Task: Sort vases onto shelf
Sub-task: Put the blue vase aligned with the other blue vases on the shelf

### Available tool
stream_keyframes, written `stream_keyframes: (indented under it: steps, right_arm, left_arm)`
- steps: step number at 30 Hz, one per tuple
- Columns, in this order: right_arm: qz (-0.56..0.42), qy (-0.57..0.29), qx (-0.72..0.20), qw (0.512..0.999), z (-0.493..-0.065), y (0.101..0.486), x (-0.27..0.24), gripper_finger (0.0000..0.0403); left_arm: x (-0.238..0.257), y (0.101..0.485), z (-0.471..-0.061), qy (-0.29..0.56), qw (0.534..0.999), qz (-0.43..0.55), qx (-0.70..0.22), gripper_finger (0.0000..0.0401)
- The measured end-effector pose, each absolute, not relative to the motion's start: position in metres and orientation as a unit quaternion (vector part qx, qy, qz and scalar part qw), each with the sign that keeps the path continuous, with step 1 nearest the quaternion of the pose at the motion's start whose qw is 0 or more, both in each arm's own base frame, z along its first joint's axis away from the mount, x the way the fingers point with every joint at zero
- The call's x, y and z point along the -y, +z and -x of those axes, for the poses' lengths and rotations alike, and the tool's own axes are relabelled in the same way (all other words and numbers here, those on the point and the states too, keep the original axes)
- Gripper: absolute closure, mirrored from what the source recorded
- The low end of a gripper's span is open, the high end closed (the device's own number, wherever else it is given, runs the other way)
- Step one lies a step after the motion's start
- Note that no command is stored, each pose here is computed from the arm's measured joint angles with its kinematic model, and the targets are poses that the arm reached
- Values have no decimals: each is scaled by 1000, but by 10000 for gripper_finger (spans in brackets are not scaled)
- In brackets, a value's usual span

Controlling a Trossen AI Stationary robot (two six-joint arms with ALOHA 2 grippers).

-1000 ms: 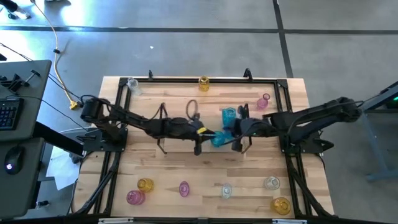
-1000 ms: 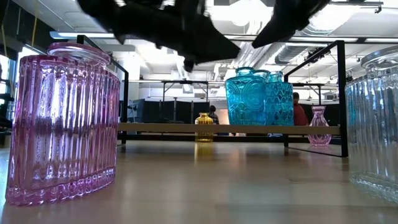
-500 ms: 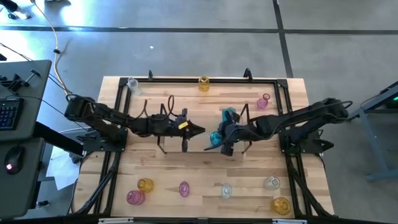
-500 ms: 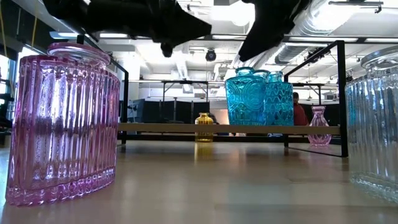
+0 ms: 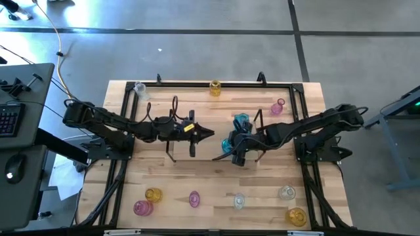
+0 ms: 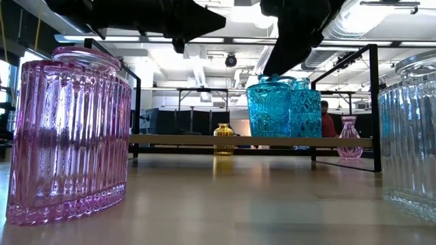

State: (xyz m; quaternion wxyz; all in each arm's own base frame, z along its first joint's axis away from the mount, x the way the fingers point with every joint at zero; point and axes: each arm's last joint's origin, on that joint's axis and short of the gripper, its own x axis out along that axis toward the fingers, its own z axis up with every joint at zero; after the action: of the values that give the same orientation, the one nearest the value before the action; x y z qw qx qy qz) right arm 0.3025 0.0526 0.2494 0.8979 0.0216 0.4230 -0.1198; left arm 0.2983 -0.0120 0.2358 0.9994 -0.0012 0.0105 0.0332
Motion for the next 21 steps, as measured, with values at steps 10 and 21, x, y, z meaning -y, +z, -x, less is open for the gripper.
stream_keyframes:
  steps: [10, 21]
  right_arm:
    - [-25, -110, -433, 894, -301, 248, -53, 268]
    - [-27, -105, -445, 889, -298, 248, -53, 292]
  left_arm:
    - [12, 236, -298, 36, 999, -7, -7, 380]
    - [12, 236, -298, 36, 999, -7, -8, 380]
